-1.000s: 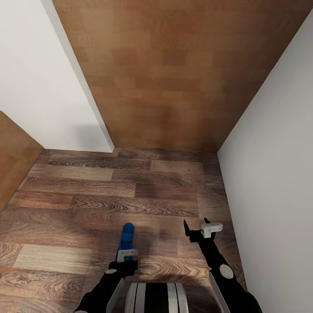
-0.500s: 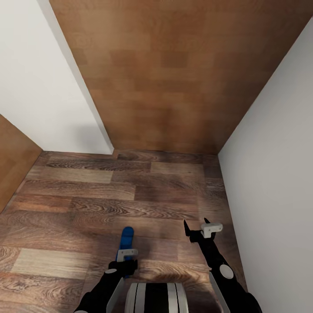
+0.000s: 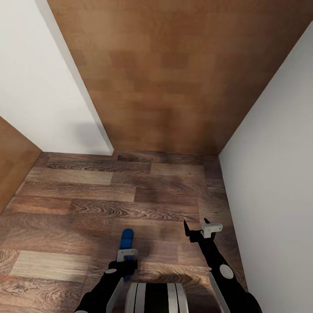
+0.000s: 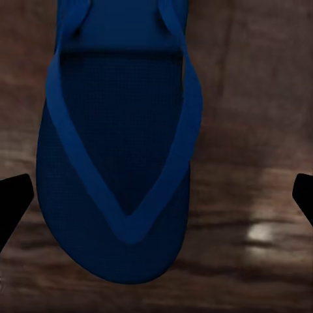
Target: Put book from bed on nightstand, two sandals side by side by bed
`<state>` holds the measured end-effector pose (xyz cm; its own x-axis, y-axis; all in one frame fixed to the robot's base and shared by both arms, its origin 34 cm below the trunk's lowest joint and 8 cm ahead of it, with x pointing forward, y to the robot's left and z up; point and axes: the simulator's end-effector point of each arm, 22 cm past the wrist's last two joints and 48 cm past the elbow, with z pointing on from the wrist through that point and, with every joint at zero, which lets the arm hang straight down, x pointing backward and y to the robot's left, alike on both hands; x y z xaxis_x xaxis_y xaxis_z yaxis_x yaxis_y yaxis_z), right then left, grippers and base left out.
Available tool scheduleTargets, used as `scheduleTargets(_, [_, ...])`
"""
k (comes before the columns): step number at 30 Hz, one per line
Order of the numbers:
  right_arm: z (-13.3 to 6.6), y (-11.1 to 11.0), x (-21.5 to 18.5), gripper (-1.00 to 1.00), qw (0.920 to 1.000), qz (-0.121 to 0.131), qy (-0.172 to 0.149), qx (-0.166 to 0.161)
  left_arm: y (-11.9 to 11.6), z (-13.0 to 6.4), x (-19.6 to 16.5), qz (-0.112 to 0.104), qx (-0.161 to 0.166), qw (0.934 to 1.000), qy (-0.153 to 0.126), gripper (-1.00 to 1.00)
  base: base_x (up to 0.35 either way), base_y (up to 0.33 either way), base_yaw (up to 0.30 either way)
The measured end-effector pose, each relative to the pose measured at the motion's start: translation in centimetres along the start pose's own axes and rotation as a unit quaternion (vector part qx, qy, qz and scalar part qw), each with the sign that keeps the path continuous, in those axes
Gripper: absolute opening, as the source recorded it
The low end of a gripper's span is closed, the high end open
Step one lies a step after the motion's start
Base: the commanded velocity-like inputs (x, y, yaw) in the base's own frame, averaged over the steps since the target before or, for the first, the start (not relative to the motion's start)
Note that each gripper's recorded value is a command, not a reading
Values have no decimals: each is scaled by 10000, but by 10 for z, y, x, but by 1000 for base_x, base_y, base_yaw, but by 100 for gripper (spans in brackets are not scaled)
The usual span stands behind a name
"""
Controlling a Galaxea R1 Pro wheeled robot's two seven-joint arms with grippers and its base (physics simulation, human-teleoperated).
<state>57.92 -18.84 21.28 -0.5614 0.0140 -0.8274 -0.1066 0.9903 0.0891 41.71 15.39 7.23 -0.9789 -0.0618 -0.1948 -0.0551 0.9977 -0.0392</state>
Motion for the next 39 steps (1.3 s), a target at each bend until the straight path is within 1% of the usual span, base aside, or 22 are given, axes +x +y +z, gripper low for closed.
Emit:
scheduleTargets(7, [0,0,0,100,10000,-1,-1,0,0,0,0,1,-1,10000,6,100,172,101,0])
scheduleTargets(23, [0,0,0,100,10000,0,1,3,0,0,0,-4,4,10000,1,100,9,5,0])
scheduleTargets(28, [1,-1,12,100,9999,15,103,5,1,5,10,-7,-4,9999,107,100,0,0,0])
scheduleTargets(35, [1,0,12,100,9999,14,109,3,1,5,10,-9,-5,9999,106,100,0,0,0])
scheduleTargets(39, [2,-1,22,100,9998,26,190,4,1,10,18,-10,-9,9998,191,100,0,0,0])
